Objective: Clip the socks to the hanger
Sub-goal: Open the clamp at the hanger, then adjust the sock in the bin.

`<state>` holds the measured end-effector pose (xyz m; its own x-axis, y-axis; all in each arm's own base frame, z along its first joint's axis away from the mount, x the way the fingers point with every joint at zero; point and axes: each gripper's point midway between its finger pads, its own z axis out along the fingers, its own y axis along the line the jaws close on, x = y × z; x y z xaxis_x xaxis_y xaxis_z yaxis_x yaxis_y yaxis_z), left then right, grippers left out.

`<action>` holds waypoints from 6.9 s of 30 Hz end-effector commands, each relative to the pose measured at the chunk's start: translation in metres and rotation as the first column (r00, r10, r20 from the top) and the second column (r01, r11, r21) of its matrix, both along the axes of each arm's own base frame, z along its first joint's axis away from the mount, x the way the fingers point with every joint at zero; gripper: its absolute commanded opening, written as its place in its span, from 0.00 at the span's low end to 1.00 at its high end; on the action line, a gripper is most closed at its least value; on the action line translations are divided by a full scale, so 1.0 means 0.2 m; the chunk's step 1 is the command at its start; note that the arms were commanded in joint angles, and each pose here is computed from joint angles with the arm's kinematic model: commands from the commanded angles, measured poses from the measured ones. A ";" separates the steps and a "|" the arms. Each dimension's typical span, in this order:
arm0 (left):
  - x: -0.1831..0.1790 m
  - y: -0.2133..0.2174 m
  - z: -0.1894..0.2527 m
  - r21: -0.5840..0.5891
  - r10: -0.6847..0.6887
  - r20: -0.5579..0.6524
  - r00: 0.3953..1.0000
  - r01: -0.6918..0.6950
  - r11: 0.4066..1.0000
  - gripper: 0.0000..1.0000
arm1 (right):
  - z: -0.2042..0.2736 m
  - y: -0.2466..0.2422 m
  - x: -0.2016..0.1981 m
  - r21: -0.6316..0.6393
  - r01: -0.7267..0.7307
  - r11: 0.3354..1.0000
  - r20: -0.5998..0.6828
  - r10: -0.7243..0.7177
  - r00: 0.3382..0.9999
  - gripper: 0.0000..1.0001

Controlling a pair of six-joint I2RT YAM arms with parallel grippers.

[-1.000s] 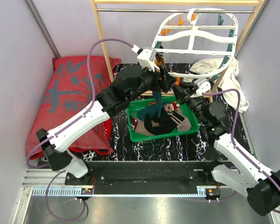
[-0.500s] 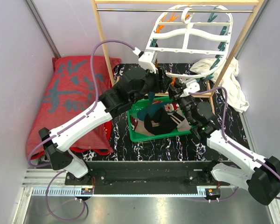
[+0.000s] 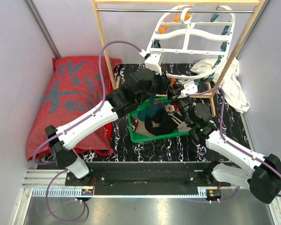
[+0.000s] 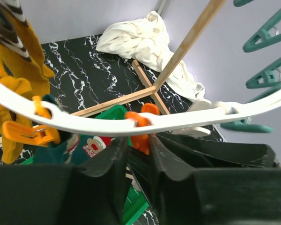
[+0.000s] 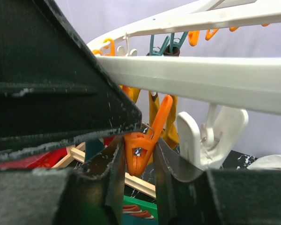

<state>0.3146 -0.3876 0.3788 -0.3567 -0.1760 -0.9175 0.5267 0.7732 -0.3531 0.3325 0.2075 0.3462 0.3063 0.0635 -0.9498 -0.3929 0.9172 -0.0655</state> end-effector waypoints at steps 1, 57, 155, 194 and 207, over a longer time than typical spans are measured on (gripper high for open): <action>0.04 0.02 0.24 -0.088 0.046 0.088 0.995 -0.038 0.995 0.17 | 0.01 -0.01 -0.05 0.037 -0.017 0.999 -0.027 0.018 0.999 0.36; -0.11 -0.09 0.25 -0.169 -0.105 -0.118 0.987 0.085 0.982 0.00 | 0.33 -0.09 -0.21 -0.016 -0.040 0.999 0.185 0.042 0.982 0.47; 0.00 0.04 0.29 -0.243 -0.061 0.152 0.987 0.097 0.965 0.00 | -0.13 -0.16 -0.28 0.114 -0.016 0.993 -0.356 0.055 0.933 0.80; 0.03 0.03 0.08 0.038 0.018 0.089 0.996 -0.021 0.999 0.00 | -1.13 -0.35 0.30 0.048 0.456 0.888 -0.878 -0.181 0.444 0.61; 0.01 0.02 0.08 0.035 -0.006 0.085 0.996 0.003 0.999 0.00 | -1.54 -0.27 0.46 -0.038 0.517 0.855 -0.947 -0.196 0.253 0.54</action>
